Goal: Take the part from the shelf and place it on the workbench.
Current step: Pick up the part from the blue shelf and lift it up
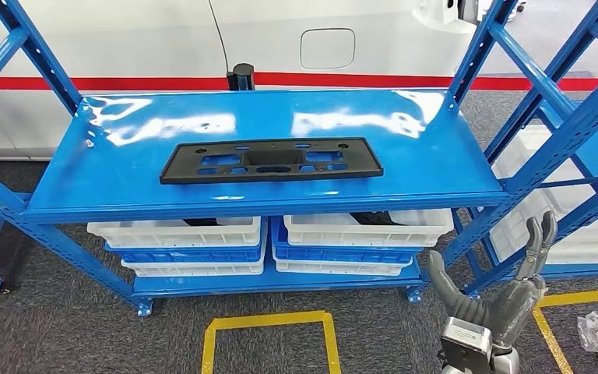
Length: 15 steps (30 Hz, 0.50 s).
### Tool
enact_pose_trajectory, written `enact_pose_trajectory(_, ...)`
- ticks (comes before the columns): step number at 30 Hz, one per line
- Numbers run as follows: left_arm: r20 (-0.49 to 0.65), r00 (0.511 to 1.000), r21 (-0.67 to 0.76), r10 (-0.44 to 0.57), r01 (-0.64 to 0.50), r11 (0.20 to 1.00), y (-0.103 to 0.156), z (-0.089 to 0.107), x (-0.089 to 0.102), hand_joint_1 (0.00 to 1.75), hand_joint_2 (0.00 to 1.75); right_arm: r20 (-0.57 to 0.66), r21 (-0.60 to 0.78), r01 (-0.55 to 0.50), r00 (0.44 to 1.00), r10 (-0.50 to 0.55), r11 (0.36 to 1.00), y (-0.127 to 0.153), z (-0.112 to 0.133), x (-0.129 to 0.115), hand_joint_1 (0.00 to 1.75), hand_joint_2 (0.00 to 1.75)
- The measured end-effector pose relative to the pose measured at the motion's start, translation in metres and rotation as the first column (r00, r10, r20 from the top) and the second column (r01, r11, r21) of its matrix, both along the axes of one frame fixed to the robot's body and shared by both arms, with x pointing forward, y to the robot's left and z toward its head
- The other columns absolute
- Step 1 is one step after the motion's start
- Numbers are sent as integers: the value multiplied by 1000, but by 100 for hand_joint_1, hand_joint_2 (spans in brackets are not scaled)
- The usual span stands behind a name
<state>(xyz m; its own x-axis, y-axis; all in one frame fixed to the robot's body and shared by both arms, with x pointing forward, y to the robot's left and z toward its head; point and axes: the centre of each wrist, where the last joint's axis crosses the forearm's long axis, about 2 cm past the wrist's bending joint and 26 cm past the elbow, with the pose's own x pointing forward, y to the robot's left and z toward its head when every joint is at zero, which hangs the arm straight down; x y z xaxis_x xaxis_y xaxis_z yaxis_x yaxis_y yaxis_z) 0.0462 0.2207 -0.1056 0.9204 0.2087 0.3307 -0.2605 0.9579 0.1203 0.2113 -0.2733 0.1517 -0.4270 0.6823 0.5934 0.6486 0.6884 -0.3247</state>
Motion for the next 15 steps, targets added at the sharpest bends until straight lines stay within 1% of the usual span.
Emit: enact_pose_trajectory(15, 4, 1000, -4, -10, 10, 1000, 0, 0, 1, 0, 0, -17, -3, 6, 1000, -6, 1000, 0, -1, 0, 0, 175)
